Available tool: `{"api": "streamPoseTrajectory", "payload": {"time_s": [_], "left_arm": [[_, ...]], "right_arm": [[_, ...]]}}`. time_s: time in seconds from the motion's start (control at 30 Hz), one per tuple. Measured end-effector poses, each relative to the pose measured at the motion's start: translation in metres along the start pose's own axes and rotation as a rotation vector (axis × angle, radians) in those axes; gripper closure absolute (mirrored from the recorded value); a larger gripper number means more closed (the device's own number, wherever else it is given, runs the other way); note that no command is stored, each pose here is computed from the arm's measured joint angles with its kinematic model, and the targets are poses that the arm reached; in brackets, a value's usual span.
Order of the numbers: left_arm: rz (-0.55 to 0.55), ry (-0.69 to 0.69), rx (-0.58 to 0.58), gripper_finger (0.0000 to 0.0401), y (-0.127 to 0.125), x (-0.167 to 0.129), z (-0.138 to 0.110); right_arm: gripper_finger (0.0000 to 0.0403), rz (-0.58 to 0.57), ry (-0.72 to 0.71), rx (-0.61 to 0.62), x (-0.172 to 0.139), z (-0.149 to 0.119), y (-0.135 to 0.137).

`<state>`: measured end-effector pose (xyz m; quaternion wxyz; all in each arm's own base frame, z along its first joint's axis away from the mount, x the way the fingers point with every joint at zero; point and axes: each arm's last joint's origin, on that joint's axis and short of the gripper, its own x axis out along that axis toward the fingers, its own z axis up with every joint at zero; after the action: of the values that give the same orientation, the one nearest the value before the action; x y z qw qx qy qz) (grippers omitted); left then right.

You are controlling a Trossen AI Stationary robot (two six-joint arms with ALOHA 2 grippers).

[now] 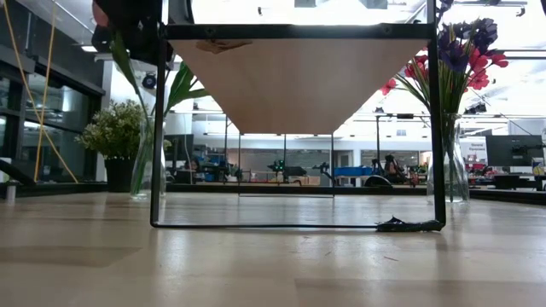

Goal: Pick and place flowers into a vace then onto a shelf
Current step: Put the red tulip into the left transparent vase, then put the pink tulip into the left transparent vase

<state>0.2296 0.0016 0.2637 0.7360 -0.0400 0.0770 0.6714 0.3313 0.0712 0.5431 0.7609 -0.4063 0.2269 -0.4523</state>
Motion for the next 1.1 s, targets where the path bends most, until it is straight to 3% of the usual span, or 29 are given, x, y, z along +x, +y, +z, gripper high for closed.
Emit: {"api": "streamPoseTrajectory", "payload": {"time_s": [0.27,0.5,0.9,1.1], "left_arm": [[0.000,0.011,-0.005,0.0354,0.000,0.000,0.000],[0.000,0.036,-0.022,0.0331,-0.002,0.000,-0.001],[-0.002,0.039,-0.034,0.0221,-0.003,0.000,0.000],[-0.016,0.039,-0.018,0.0172,-0.008,-0.004,0.018]], "right_arm": [[0.0273,0.001,0.001,0.020,0.000,0.000,0.000],[0.0273,0.001,0.000,0.021,0.000,0.000,0.000],[0.0273,0.001,0.001,0.021,0.000,0.000,0.000],[0.0273,0.001,0.000,0.021,0.000,0.000,0.000]]}}
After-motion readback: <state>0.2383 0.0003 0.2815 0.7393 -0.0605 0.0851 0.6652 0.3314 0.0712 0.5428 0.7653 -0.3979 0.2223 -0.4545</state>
